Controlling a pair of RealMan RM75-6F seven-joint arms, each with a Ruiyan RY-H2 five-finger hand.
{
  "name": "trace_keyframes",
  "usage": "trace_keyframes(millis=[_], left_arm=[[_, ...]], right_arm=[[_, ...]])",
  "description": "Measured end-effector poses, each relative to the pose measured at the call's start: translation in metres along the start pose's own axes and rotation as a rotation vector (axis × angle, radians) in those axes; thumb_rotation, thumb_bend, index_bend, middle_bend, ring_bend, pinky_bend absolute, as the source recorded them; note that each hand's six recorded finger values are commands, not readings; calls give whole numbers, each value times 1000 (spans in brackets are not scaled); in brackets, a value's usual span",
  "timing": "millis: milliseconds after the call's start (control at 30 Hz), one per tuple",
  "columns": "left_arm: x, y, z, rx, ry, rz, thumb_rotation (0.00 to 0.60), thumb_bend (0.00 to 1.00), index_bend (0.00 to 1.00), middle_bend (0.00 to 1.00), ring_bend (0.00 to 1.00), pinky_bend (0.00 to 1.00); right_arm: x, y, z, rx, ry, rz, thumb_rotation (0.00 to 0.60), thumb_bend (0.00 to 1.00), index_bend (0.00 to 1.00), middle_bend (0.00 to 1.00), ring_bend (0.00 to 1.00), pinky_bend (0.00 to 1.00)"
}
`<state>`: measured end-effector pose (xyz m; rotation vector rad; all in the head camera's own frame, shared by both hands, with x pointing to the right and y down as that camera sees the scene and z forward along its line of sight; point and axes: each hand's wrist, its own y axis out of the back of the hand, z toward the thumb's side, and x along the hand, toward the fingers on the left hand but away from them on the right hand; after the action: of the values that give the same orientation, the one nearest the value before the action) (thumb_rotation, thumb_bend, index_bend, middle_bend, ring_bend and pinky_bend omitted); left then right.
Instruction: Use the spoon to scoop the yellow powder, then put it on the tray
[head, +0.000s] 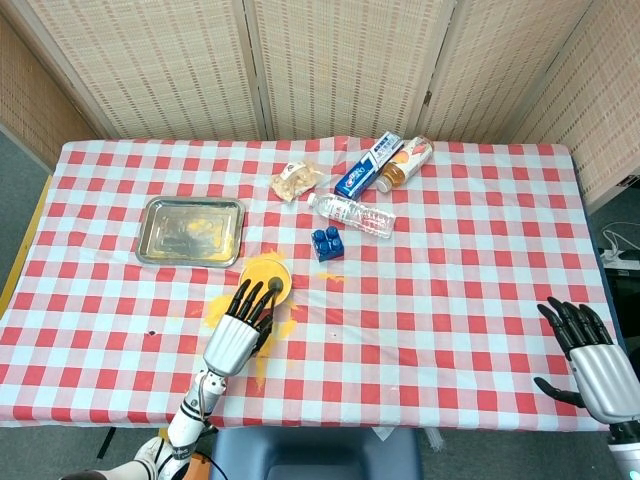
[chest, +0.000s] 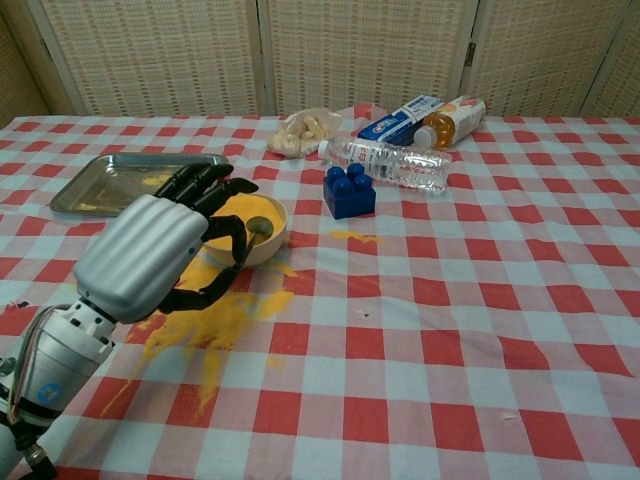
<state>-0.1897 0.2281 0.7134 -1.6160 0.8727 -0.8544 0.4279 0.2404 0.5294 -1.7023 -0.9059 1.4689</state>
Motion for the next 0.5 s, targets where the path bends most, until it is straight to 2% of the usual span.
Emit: trace_keyframes(millis=[500], left_arm=[[0, 0, 2, -15, -2, 8, 600, 430, 515, 137, 0, 54]], right_arm=[[0, 1, -1, 1, -5, -1, 600, 54, 0, 0, 0, 0]])
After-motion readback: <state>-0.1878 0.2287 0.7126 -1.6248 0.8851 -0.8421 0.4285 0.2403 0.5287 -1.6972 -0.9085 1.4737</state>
